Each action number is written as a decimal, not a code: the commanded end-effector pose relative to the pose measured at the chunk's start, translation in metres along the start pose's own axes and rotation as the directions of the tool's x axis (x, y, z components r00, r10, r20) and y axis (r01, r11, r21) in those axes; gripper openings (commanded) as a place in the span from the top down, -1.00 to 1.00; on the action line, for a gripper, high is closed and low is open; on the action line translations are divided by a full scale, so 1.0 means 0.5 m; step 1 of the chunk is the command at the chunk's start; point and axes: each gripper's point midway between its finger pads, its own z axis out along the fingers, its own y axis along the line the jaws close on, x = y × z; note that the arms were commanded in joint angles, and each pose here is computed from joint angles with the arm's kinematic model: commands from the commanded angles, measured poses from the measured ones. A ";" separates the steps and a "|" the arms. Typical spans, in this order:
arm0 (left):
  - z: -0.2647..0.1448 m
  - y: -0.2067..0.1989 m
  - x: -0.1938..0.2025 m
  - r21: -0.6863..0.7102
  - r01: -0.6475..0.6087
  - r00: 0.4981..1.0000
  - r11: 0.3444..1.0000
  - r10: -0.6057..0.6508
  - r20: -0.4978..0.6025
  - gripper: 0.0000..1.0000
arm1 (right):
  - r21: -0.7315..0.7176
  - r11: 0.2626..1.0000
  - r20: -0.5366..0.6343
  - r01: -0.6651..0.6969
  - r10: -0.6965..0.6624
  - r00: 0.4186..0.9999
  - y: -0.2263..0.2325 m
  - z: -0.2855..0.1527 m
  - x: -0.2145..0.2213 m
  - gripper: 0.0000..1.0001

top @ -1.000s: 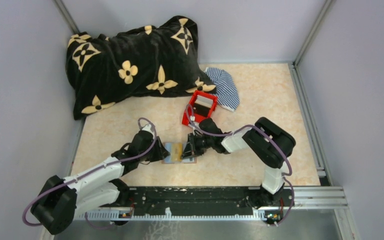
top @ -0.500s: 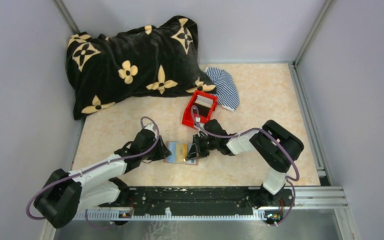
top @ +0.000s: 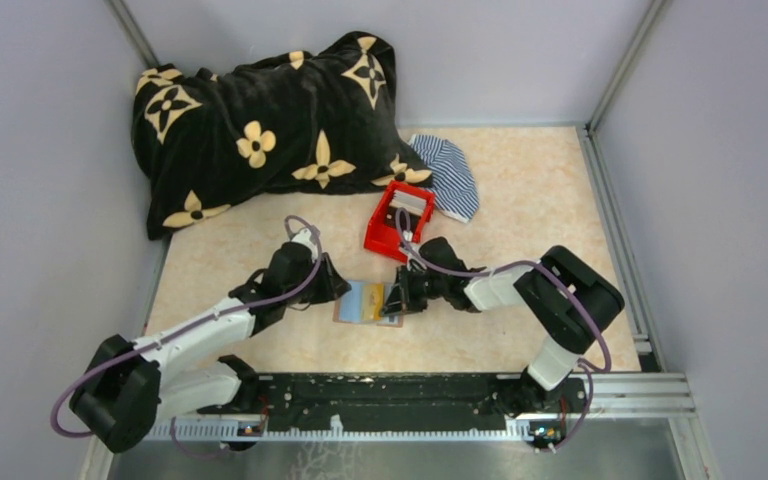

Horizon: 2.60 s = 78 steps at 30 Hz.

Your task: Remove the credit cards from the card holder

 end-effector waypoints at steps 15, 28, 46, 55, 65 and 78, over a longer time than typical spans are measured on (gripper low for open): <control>0.028 -0.057 0.049 0.170 0.117 0.990 0.978 -0.101 -0.099 0.27 | -0.038 0.999 0.051 0.021 -0.019 0.999 0.020 0.000 -0.024 1.00; 0.067 0.032 0.110 0.007 0.123 0.981 0.992 -0.120 -0.154 0.25 | -0.019 1.000 0.046 0.006 -0.005 0.999 0.010 -0.007 -0.013 1.00; 0.084 0.073 0.131 -0.044 0.209 0.963 0.977 -0.213 -0.166 0.30 | 0.037 0.999 0.097 -0.005 0.001 0.995 -0.013 -0.060 -0.010 1.00; 0.086 0.047 0.099 0.004 0.157 0.977 0.988 -0.155 -0.148 0.26 | 0.130 0.988 0.108 0.080 -0.094 0.990 -0.005 -0.100 -0.032 1.00; 0.040 -0.092 -0.068 0.216 -0.088 0.996 0.972 0.078 0.053 -0.72 | 0.173 0.955 0.068 0.242 -0.257 0.964 0.057 -0.163 -0.063 1.00; -0.061 -0.301 -0.170 0.596 -0.440 0.896 0.672 0.279 0.347 -0.99 | 0.038 0.920 -0.063 0.390 -0.387 0.920 0.188 -0.273 -0.027 1.00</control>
